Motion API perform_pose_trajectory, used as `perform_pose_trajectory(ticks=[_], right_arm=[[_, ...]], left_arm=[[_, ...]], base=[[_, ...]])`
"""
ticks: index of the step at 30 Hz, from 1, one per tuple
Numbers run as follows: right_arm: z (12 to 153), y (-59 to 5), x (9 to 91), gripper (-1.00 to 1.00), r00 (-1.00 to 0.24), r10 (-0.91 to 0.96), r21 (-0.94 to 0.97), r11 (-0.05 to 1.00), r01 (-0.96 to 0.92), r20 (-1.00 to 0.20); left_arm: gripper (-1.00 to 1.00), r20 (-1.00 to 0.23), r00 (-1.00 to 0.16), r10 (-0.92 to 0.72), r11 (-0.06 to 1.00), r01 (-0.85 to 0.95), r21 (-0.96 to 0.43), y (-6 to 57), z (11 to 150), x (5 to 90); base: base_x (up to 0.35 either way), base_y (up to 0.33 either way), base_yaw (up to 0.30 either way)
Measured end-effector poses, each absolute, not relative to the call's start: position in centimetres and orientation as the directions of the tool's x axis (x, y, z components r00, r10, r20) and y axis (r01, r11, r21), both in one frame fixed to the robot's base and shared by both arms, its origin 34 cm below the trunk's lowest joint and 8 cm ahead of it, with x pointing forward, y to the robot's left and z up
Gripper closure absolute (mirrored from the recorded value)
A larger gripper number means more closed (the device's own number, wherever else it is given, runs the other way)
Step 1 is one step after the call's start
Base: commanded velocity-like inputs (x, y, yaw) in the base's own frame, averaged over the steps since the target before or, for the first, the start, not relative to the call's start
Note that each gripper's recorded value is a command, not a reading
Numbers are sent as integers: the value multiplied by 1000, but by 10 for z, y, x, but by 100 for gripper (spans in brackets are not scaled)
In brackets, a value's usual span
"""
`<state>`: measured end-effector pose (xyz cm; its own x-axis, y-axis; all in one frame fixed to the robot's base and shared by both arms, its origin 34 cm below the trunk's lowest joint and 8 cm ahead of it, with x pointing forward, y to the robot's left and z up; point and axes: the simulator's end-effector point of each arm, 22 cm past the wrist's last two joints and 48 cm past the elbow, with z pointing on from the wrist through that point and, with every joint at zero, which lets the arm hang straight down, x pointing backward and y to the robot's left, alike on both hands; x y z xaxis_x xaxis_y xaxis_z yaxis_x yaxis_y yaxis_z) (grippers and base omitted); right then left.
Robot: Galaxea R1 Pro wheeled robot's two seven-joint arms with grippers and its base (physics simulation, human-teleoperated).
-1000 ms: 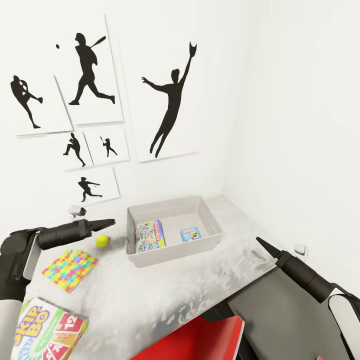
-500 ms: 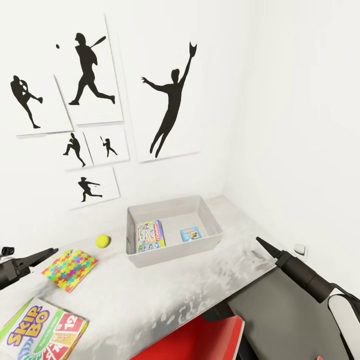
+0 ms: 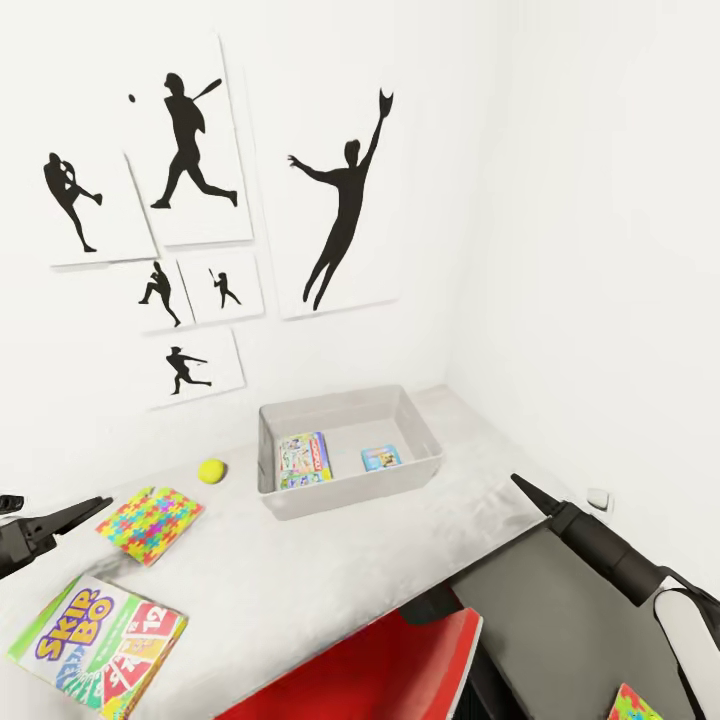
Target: Put all the toys in the child's room - the three board games (two on the bed and one on the table), the two jigsaw puzzles on the table, and the tennis ball on the table - inside the toy box on the table in the child's room.
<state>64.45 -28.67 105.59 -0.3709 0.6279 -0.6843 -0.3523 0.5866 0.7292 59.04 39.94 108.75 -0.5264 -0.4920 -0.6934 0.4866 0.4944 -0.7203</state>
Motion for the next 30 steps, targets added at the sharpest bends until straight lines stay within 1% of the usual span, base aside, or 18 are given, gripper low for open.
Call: perform_pose_trajectory(ticks=[5,17,21,27,30], right_arm=[[1058,-286,644,-100,-368,629,728,586,-356,-685],[1063,-284,643,-100,-362,626,723,588,-363,-691],[1062,-284,643,-100,-363,611,711,602,-363,-703],[1064,-283,642,-100,-360,603,703,610,-367,-712],[1065,-283,642,-100,-358,602,701,611,-369,-714]], left_arm=[[-100,-695,-524,-492,495,489,-718,400,1089,590],[-100,-702,-515,-491,497,496,-712,400,1094,589],[-100,-705,-512,-491,497,499,-709,400,1096,588],[-100,-708,-508,-490,498,504,-706,400,1099,587],[-100,-710,-506,-490,499,506,-704,400,1101,586]], base=[[-312,0,177],[-301,3,232],[-134,54,223],[-34,89,219],[-7,189,217]])
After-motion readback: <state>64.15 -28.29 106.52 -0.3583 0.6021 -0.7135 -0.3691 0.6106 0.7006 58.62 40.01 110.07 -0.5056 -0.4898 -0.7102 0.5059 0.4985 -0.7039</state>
